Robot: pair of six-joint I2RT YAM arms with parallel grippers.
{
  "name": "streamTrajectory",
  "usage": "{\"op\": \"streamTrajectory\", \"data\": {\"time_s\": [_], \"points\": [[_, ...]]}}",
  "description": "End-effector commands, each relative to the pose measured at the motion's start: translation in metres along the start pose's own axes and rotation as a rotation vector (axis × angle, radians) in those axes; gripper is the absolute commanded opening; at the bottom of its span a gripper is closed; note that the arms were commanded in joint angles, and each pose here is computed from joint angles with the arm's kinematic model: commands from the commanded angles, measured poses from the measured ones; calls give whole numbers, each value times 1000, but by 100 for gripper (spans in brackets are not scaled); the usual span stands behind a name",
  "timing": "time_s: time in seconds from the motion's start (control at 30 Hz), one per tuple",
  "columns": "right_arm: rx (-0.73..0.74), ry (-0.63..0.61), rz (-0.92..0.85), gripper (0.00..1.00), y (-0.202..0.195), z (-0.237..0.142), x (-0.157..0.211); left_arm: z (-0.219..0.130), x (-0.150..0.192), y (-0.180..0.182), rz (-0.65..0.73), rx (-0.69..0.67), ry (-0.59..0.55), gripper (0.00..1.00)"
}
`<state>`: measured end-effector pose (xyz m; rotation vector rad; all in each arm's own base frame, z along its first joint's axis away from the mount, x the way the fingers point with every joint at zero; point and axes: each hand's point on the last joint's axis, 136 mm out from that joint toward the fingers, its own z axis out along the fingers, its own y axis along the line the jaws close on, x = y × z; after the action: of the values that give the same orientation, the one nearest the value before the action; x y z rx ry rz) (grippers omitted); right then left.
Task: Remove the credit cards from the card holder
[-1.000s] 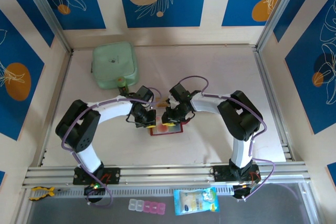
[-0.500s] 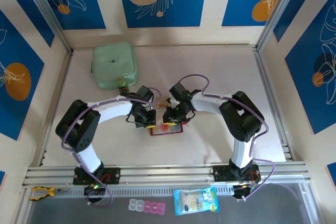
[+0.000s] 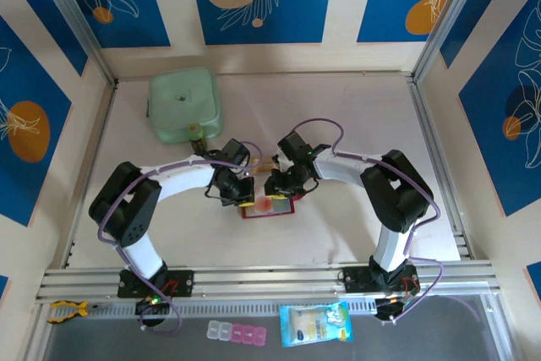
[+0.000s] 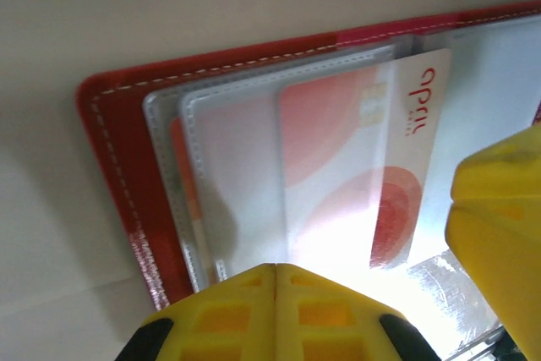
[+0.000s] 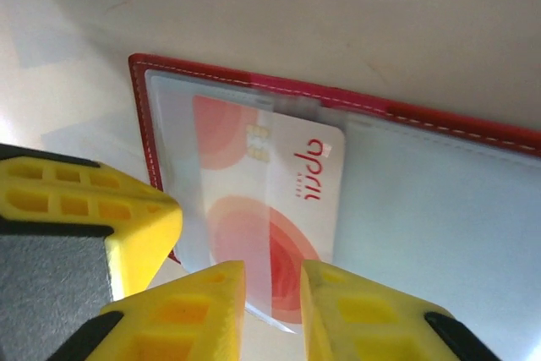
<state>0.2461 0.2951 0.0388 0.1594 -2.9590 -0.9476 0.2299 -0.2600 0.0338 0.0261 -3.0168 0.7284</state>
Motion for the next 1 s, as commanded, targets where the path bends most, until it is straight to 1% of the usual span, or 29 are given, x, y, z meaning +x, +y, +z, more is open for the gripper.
{"op": "streamTrajectory", "data": {"time_s": [0.0, 0.43, 0.77, 0.97], "points": [[-9, 23, 22, 27, -2, -2, 7, 1, -1, -7, 3, 25, 4, 0], [-15, 54, 40, 29, -7, 11, 8, 14, 8, 19, -16, -67, 39, 0], [-115, 72, 49, 27, 6, 16, 8, 16, 10, 21, -15, -79, 48, 0], [-135, 60, 44, 24, 11, 11, 7, 16, 10, 21, -14, -80, 52, 0]]}}
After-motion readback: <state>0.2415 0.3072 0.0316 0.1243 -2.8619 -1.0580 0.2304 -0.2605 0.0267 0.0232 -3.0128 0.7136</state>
